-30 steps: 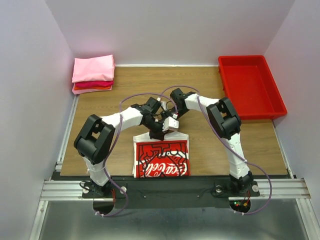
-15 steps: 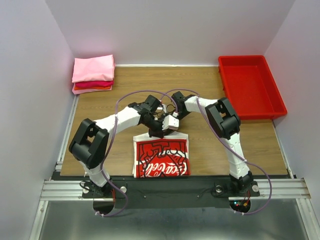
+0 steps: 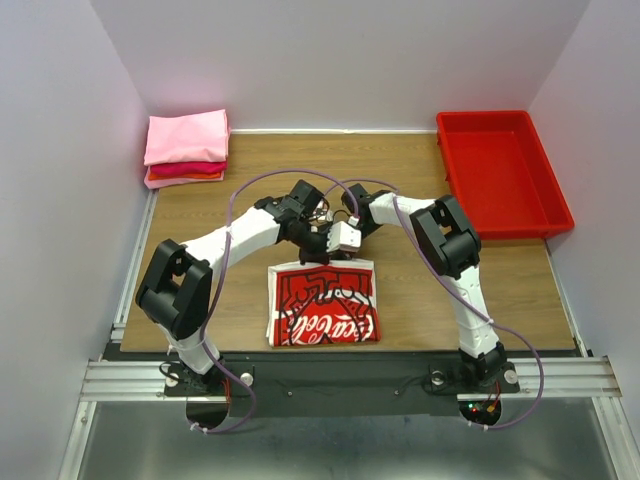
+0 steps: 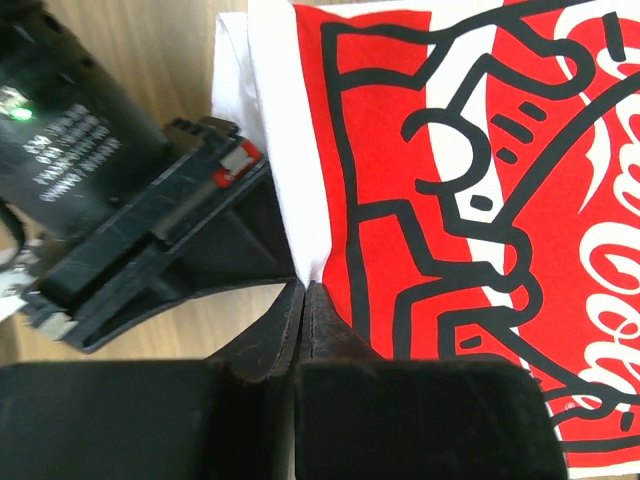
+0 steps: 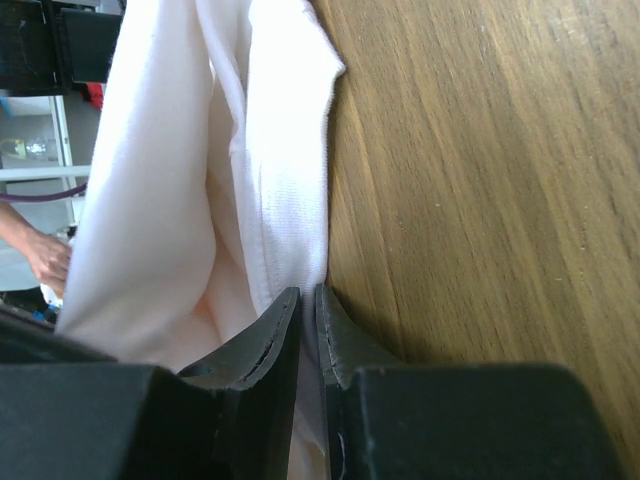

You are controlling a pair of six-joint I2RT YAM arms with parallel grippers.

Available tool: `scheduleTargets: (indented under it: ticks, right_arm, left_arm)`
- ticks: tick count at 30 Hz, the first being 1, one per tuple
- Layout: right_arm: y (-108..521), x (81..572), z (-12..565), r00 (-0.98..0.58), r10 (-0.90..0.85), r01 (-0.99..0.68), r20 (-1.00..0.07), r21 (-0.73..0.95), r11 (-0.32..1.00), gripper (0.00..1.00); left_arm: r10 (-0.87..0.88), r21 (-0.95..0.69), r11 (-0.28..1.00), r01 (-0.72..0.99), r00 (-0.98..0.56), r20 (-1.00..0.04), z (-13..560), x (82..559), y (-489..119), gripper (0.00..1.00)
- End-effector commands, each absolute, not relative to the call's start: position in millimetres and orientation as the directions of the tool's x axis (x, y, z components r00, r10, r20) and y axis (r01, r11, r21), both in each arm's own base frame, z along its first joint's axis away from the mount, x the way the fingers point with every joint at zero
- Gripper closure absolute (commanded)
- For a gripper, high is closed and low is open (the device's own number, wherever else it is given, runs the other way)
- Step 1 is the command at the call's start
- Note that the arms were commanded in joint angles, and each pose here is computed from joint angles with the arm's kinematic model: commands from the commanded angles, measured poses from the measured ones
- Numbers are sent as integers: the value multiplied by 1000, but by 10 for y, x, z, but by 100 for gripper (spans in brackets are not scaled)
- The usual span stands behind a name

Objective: Fold and stack the t-shirts
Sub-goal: Fold the tshirt

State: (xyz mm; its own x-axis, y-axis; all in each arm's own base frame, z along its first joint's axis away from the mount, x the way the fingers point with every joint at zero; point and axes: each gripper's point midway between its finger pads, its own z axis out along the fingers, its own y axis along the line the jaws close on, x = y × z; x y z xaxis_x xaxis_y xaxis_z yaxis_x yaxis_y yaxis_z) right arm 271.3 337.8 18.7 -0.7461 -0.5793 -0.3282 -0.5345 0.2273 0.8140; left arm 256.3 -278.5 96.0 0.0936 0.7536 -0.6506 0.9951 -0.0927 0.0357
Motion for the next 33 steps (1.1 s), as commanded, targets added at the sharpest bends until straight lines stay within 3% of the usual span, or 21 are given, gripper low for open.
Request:
scheduleTargets:
  ticks: [1,15,25,33]
  right_arm:
    - [3298,2681,-174,-713,-626,-583,-316,764,278,81]
    - [3280,2675,-198,-707,-632,-590,-317,757,280,81]
    - [3236,3143,-34,-663,-628,-710,-407,607,356,78]
    - [3190,3247,-96,-668,-633,-718,-390,562,411,78]
  left_arm:
    - [716,151,-107,983,182,-675,1245,2779,-2916,100]
    - [744,175,-111,978,199,-638,1076,2971,-2851,100]
    - [743,169,-117,979,199,-639,799,3020,-2820,100]
    - [745,171,-127,977,208,-634,628,2984,-2797,100]
